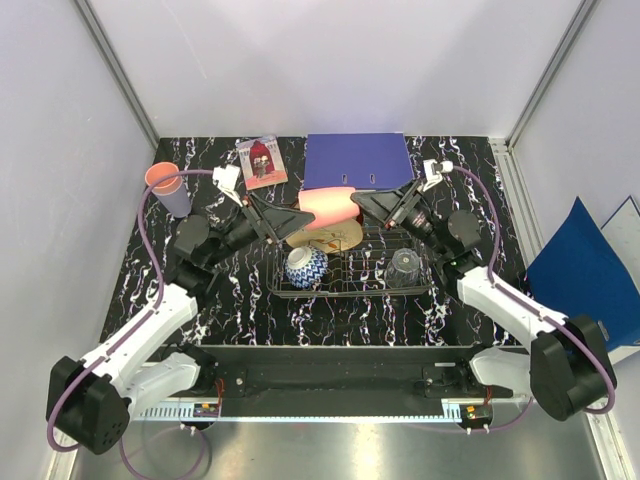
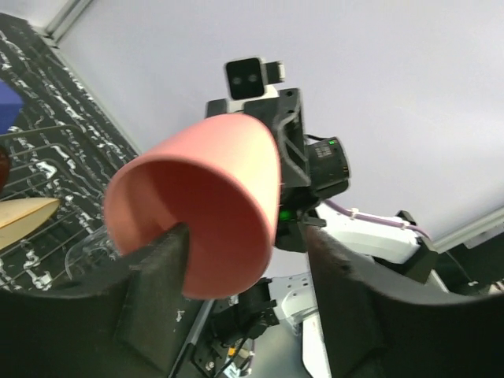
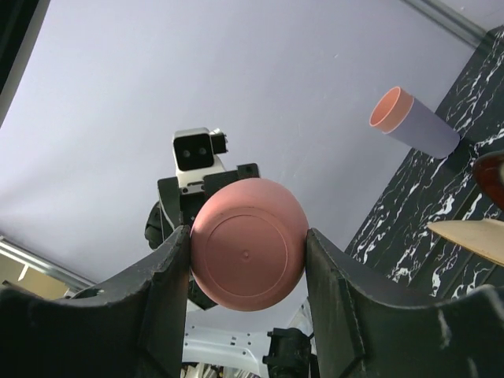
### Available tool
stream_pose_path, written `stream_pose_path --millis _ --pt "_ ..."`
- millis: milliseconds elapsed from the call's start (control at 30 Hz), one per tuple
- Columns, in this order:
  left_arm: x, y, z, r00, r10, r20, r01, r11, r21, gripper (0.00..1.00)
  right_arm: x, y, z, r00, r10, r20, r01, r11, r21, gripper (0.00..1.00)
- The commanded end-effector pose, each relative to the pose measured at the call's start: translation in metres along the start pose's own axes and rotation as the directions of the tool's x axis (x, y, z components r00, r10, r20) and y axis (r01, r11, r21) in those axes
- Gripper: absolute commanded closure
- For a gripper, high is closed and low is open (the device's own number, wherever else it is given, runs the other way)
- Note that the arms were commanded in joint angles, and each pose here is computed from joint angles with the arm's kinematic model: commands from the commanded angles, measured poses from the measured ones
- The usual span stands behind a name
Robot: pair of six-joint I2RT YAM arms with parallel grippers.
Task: Unload the mixed dishes from the dish rack
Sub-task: Place the cup at the center of the board.
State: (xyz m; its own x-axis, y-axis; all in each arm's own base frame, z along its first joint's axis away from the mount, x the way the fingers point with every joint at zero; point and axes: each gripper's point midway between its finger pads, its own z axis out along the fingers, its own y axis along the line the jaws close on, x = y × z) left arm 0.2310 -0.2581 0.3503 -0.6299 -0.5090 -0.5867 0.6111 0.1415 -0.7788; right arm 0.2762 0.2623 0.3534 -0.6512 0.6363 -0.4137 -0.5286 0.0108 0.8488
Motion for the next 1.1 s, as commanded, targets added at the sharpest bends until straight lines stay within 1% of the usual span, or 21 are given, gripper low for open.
stream_pose_path --millis 0,167,200,233,300,333,367,400,433,467,500,533,567,600,633,733,867,900,967,1033,1067 --pt "-0.007 -0.024 0.004 0.999 0.051 0.010 -0.052 0.993 0.106 0.51 -0.002 0.023 0.007 0.999 -0.025 -0.028 0.022 0.996 -0.091 1.00" --pt "-0.004 -0.021 0.006 0.999 0.037 -0.006 -0.036 0.992 0.122 0.79 0.004 0.005 0.011 0.998 -0.007 -0.069 0.004 0.999 -0.043 1.00" --pt "-0.003 -0.019 0.007 0.999 0.033 -0.009 -0.032 0.993 0.118 0.95 0.006 0.001 0.011 0.997 -0.003 -0.076 0.000 0.999 -0.035 1.00" --pt "-0.002 -0.017 0.007 0.999 0.030 -0.010 -0.029 0.993 0.114 1.00 0.007 0.000 0.011 0.997 -0.001 -0.078 -0.002 0.999 -0.033 1.00" --pt "-0.003 -0.014 0.008 1.000 0.028 -0.010 -0.027 0.995 0.093 1.00 0.007 0.000 0.010 0.997 -0.003 -0.081 0.001 1.000 -0.023 1.00" --pt "-0.003 -0.011 0.009 0.999 0.036 -0.016 -0.035 0.997 0.073 1.00 0.007 0.000 0.010 0.996 -0.018 -0.083 0.016 1.000 -0.016 0.91" --pt "-0.007 -0.009 0.009 0.999 0.046 -0.007 -0.045 0.998 0.045 1.00 0.009 -0.007 0.009 0.995 -0.012 -0.094 0.015 1.000 0.026 0.46" --pt "-0.015 -0.007 0.006 0.993 0.114 0.010 -0.114 0.993 0.008 1.00 0.005 0.004 0.009 0.993 -0.076 -0.091 0.077 0.997 0.015 0.20" --pt "-0.021 0.002 0.004 0.994 0.106 -0.014 -0.107 0.989 -0.098 1.00 0.002 0.004 0.008 0.991 -0.097 -0.089 0.101 0.994 0.039 0.07" --pt "-0.042 0.007 -0.002 0.986 0.156 0.055 -0.143 0.970 -0.196 1.00 0.000 -0.014 0.004 0.994 -0.080 -0.079 0.091 0.984 0.153 0.01" --pt "-0.060 0.017 -0.010 0.968 0.241 0.073 -0.211 0.934 -0.289 1.00 -0.009 0.000 0.001 0.984 -0.166 -0.061 0.173 0.972 0.160 0.00" --pt "-0.082 0.025 -0.021 0.957 0.271 0.104 -0.203 0.882 -0.426 1.00 -0.014 -0.002 -0.003 0.980 -0.196 -0.048 0.201 0.959 0.201 0.00" --pt "-0.101 0.036 -0.031 0.945 0.304 0.119 -0.204 0.834 -0.513 1.00 -0.020 -0.015 -0.011 0.978 -0.206 -0.028 0.205 0.933 0.297 0.00" --pt "-0.114 0.042 -0.039 0.927 0.360 0.103 -0.236 0.775 -0.586 1.00 -0.027 -0.005 -0.018 0.963 -0.269 -0.012 0.260 0.915 0.308 0.00" --pt "-0.144 0.043 -0.059 0.897 0.421 0.133 -0.203 0.661 -0.722 1.00 -0.031 -0.006 -0.022 0.957 -0.290 0.001 0.272 0.902 0.334 0.00" --pt "-0.192 0.061 -0.091 0.849 0.514 0.121 -0.129 0.424 -0.897 1.00 -0.039 -0.014 -0.040 0.944 -0.328 0.040 0.282 0.862 0.422 0.00" --pt "-0.242 0.105 -0.127 0.851 0.516 0.100 0.022 0.155 -0.988 1.00 -0.038 -0.022 -0.056 0.939 -0.343 0.020 0.290 0.821 0.493 0.00" --pt "-0.254 0.102 -0.131 0.845 0.523 0.108 0.045 0.131 -0.990 1.00 -0.036 -0.025 -0.061 0.940 -0.342 0.009 0.289 0.807 0.514 0.00" --pt "-0.267 0.131 -0.144 0.859 0.503 0.096 0.086 0.043 -0.995 1.00 -0.034 -0.028 -0.072 0.936 -0.352 -0.007 0.299 0.784 0.544 0.00" --pt "-0.280 0.137 -0.151 0.866 0.489 0.100 0.111 0.006 -0.994 1.00 -0.033 -0.031 -0.080 0.933 -0.360 -0.019 0.306 0.764 0.568 0.00" --pt "-0.284 0.162 -0.159 0.887 0.451 0.100 0.132 -0.039 -0.991 1.00 -0.033 -0.027 -0.085 0.926 -0.377 -0.022 0.323 0.759 0.565 0.00"
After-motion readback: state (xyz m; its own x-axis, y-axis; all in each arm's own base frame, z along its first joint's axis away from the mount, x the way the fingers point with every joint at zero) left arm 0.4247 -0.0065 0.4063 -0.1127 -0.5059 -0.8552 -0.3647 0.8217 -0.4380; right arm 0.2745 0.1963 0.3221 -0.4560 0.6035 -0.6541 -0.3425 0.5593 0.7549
